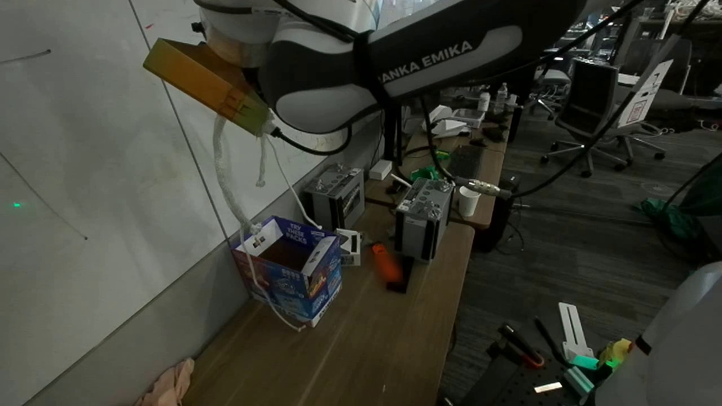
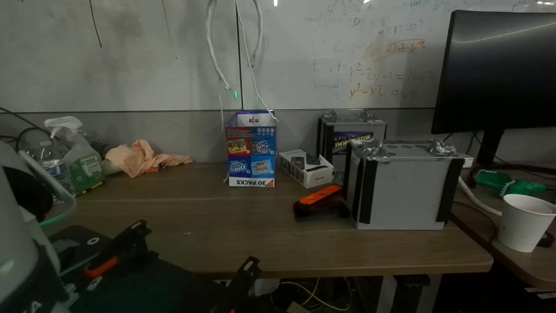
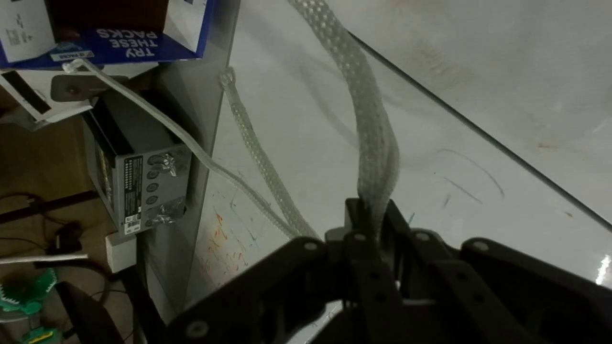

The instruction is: Put the ropes in the box

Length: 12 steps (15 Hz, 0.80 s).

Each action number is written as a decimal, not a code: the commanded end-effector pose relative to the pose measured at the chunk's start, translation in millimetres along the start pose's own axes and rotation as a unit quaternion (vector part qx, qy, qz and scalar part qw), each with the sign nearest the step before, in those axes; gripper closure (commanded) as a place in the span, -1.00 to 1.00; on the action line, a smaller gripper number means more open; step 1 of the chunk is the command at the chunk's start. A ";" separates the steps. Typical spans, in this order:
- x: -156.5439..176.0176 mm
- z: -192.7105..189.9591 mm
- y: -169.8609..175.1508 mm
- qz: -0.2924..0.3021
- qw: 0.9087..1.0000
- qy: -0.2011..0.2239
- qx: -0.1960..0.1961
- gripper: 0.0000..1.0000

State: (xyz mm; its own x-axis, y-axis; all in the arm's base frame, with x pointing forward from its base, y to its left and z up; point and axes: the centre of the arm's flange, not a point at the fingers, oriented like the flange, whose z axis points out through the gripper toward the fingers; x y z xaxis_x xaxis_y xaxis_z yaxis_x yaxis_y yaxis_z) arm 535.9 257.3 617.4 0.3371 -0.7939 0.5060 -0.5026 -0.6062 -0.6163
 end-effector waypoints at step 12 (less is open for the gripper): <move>-14.6 -49.2 -32.4 -0.003 1.000 0.005 0.015 0.92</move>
State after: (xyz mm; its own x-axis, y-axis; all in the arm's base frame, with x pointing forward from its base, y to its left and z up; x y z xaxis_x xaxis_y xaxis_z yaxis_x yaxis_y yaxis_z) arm 509.3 295.9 642.0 0.3677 -0.7819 0.5035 -0.4717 -0.6234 -0.6236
